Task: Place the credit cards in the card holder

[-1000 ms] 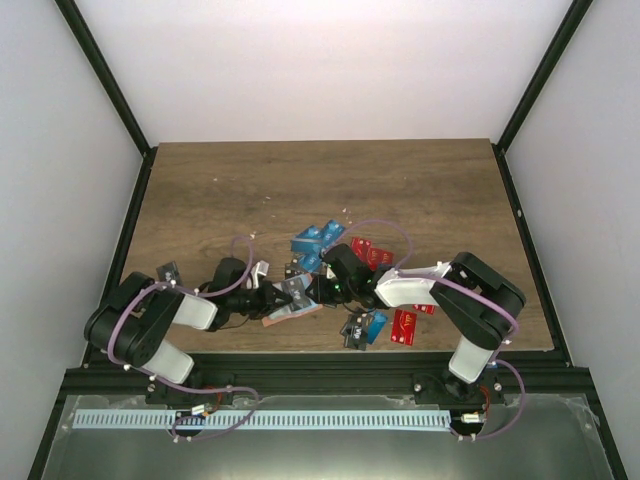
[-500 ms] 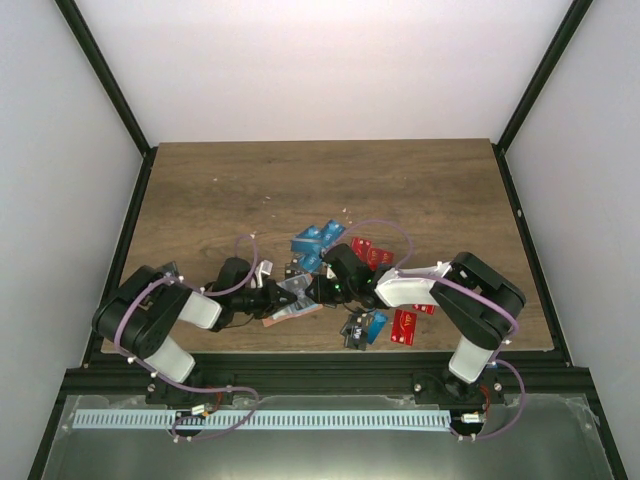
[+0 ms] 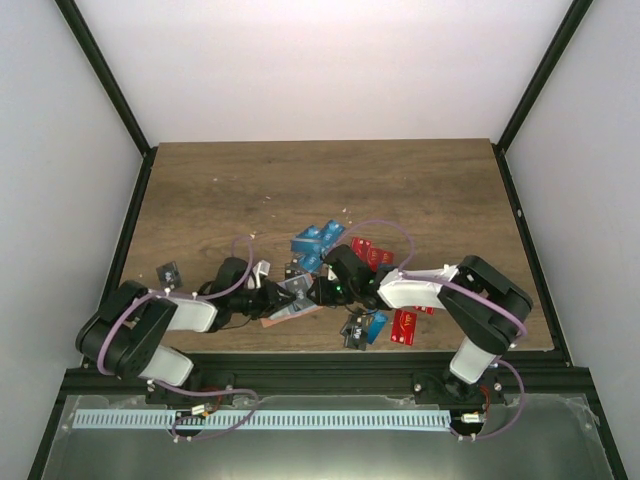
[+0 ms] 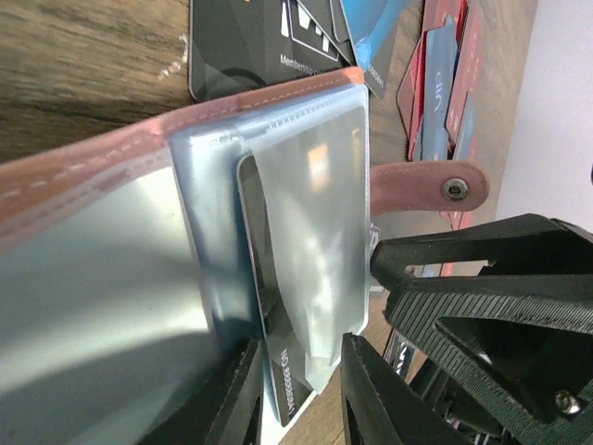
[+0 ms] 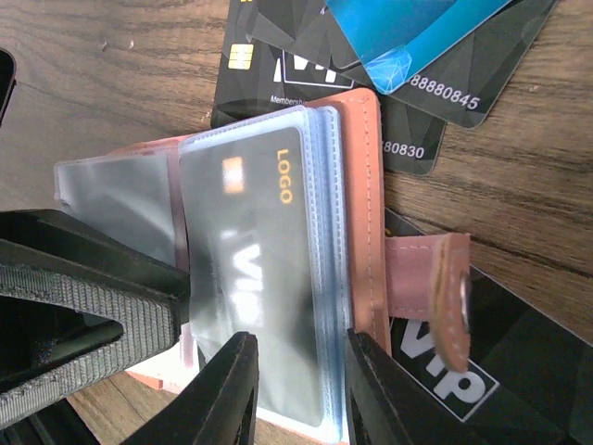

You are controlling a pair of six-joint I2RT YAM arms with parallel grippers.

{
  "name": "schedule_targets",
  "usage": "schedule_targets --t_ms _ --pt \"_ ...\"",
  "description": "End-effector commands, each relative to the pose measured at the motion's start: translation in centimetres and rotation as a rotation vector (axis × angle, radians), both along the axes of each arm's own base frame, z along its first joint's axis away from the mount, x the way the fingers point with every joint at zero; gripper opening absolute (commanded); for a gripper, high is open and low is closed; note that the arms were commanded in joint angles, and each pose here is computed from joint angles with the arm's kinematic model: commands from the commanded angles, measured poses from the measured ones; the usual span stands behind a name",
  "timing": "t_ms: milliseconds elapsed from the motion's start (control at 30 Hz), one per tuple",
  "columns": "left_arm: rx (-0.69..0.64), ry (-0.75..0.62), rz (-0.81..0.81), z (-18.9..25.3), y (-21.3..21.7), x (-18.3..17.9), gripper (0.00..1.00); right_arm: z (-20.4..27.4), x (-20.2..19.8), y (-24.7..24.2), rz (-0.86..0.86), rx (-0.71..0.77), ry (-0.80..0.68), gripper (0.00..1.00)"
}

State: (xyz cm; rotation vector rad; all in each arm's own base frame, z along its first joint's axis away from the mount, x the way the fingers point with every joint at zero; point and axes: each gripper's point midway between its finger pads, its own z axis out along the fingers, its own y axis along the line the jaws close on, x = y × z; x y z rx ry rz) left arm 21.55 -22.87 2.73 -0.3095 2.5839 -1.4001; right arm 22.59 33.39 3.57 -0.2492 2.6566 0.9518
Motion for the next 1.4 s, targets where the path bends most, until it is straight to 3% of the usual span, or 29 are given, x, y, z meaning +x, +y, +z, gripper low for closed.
schedule_targets --t_ms 0,167,333,600,833,1367 --pt "0.068 0.039 -0.012 -0.9 0.9 -1.3 0.28 1.1 0.0 -0.3 0.005 -0.013 -0.032 0.28" --pt "0.082 0.043 -0.029 -0.2 1.2 -1.8 0.45 2.2 0.4 -0.5 -0.007 -0.011 -0.062 0.29" --pt "0.113 0.011 -0.039 0.8 1.5 -1.8 0.48 3.4 0.7 -0.4 -0.009 0.009 -0.086 0.3" --pt "0.212 -0.098 -0.019 2.1 2.6 -0.4 0.28 4.0 0.0 0.4 0.033 0.059 -0.07 0.33" --pt "0.21 -0.09 -0.036 1.3 2.1 0.2 0.04 3.6 0.0 0.7 0.033 0.065 -0.057 0.33" --pt "0.248 -0.072 -0.061 -1.0 1.8 0.7 0.04 2.7 -0.1 0.9 0.041 0.061 -0.043 0.33"
